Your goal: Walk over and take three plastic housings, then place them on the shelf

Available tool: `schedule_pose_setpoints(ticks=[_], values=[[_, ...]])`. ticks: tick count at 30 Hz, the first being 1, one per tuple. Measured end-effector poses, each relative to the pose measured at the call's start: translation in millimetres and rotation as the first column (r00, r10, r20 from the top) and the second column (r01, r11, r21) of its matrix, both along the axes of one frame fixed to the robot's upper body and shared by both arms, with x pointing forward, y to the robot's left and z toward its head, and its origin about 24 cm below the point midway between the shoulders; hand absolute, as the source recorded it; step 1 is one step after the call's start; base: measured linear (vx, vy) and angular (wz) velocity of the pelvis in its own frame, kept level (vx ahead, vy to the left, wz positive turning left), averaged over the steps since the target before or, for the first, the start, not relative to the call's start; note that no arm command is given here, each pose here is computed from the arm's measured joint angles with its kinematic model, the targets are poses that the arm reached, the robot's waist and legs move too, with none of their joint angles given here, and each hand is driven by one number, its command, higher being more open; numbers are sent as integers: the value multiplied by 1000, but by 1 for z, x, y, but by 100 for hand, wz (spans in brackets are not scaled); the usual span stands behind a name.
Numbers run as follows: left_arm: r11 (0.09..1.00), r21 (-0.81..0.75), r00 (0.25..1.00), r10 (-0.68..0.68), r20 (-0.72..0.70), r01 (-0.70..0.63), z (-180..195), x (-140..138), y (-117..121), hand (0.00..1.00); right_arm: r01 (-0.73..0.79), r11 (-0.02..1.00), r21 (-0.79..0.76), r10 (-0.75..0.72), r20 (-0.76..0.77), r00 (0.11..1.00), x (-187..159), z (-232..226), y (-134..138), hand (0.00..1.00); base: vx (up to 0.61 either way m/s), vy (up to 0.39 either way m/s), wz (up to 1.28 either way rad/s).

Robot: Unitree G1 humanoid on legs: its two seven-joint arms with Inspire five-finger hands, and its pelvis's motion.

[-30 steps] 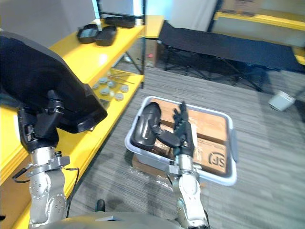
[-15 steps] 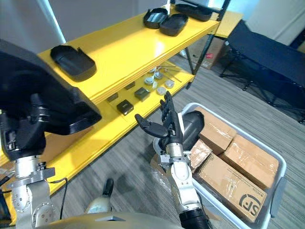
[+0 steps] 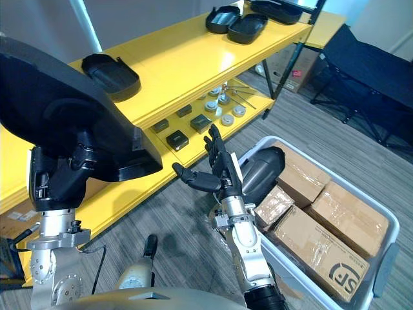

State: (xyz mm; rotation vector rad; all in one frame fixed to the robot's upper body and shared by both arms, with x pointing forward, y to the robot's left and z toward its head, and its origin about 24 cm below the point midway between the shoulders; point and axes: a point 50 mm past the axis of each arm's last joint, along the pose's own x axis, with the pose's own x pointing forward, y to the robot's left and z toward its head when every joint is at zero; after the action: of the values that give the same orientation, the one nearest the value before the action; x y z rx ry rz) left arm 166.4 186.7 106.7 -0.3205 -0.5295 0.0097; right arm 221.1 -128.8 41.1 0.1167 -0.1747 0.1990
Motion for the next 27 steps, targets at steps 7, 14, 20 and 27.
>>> schedule_pose_setpoints(ticks=[7, 14, 20, 27], values=[[998, 11, 998, 60, -10, -60, 0, -5, 10, 0, 17, 1000, 21, -18, 48, 999, 1, 7, 1, 100, -4, 18, 22], [994, 94, 997, 57, 49, -61, 13, -8, 19, 0, 61, 998, 36, -64, 111, 992, 6, 17, -2, 100, 134, 175, 49], [976, 114, 981, 177, 75, -185, 20, 5, 38, 0, 9, 999, 36, -19, 274, 962, 22, 50, 0, 100, 312, 183, 50], [988, 65, 990, 137, 33, -139, 11, 23, 29, 0, 111, 994, 2, -97, 498, 862, 29, 100, -36, 100, 308, -84, 114]])
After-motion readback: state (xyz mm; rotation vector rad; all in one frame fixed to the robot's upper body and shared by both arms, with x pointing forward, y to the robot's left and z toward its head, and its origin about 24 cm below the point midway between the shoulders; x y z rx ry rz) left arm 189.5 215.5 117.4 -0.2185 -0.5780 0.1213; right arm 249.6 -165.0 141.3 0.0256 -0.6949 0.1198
